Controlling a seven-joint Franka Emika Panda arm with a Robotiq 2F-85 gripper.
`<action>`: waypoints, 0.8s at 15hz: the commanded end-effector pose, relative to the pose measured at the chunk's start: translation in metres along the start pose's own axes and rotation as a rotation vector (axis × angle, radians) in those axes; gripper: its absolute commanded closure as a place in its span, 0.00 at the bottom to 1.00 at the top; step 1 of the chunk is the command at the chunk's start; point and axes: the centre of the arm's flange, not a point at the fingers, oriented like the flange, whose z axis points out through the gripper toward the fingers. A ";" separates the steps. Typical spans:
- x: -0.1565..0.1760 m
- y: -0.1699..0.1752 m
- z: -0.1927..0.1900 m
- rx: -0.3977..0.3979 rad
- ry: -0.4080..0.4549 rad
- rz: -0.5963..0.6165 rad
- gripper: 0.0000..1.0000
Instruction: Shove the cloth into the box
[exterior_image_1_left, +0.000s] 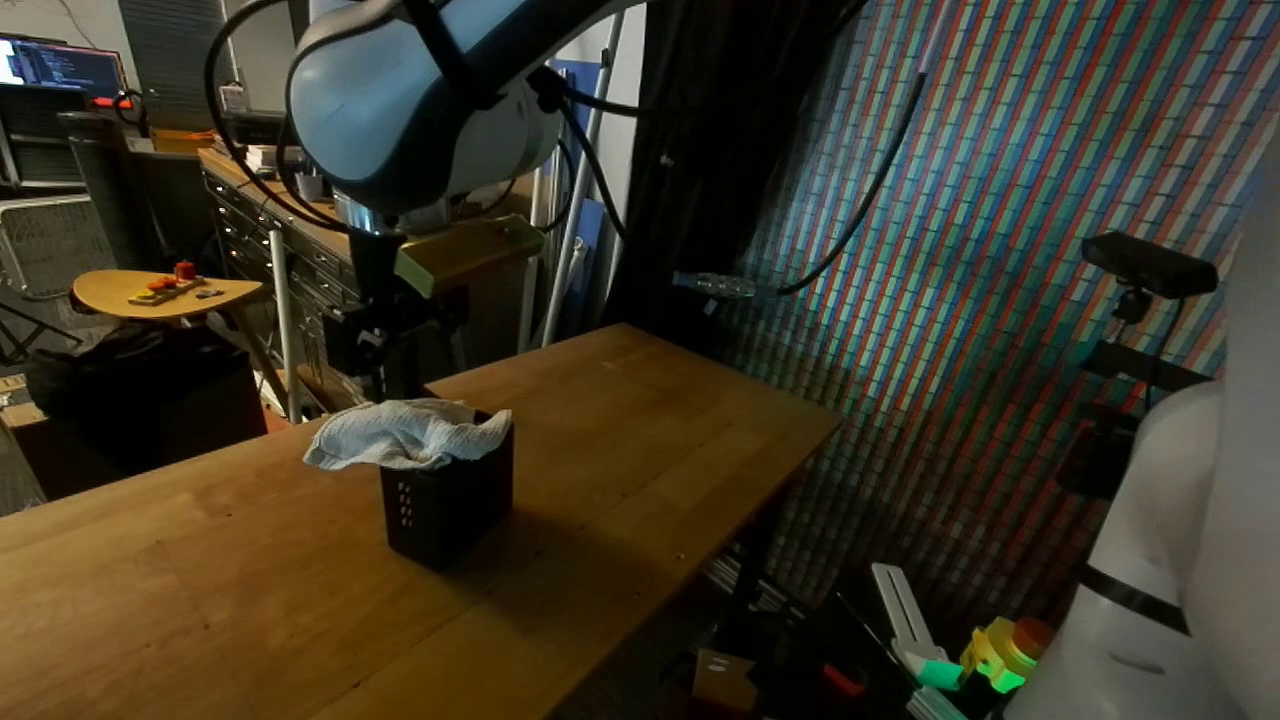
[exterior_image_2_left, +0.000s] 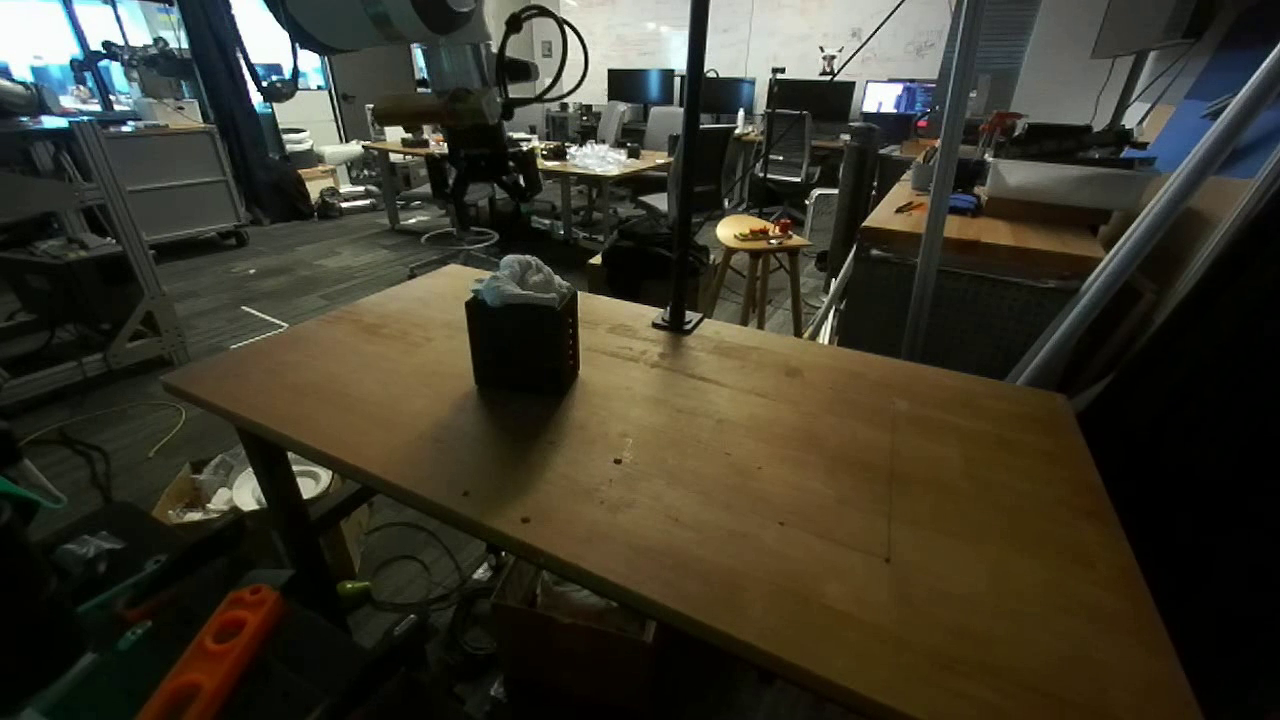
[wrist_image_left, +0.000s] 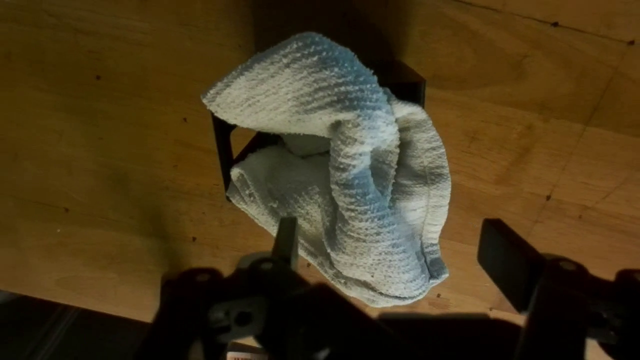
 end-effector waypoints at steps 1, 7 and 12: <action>-0.018 -0.015 -0.012 -0.048 0.000 0.039 0.38; -0.028 -0.025 -0.006 -0.054 -0.011 0.079 0.85; -0.022 -0.013 -0.010 -0.094 0.007 0.056 1.00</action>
